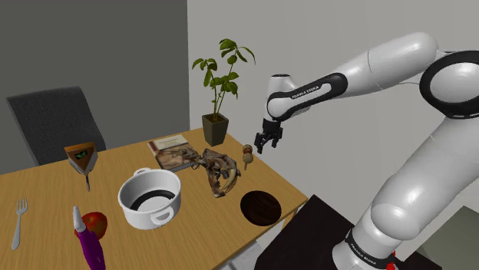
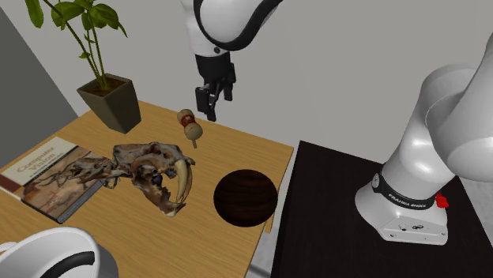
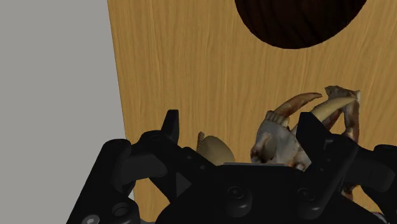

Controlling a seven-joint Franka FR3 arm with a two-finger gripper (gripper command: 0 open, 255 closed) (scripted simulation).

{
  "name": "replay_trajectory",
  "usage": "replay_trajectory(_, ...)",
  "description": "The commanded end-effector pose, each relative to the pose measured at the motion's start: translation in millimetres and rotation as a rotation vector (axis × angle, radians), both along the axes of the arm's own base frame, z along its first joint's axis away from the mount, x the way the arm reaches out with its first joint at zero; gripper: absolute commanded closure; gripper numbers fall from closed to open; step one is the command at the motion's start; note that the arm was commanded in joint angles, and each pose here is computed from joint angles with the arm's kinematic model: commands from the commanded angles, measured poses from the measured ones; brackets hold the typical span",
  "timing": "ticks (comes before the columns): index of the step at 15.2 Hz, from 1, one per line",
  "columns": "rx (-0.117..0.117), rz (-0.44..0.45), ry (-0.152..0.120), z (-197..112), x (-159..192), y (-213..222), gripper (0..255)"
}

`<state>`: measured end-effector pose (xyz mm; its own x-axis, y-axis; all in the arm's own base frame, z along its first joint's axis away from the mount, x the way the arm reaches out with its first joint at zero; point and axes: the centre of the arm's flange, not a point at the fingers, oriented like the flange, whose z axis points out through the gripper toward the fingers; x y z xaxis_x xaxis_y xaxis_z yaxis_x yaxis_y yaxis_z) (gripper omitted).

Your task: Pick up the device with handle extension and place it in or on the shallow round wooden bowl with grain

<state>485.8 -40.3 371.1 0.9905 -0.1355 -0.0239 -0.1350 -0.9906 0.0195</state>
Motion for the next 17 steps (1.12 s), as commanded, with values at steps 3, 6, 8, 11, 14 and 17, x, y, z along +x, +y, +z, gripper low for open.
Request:
replay_trajectory(3,0.015,-0.039,-0.023,-35,40,-11,0)
replay_trajectory(6,0.026,-0.068,-0.039,-59,68,-21,0)
replay_trajectory(8,0.034,-0.088,-0.05,-75,86,-28,0)
replay_trajectory(11,0.044,-0.115,-0.065,-96,112,-38,0)
replay_trajectory(14,0.044,-0.115,-0.065,-112,113,-38,0)
replay_trajectory(17,0.044,-0.115,-0.065,-128,114,-37,0)
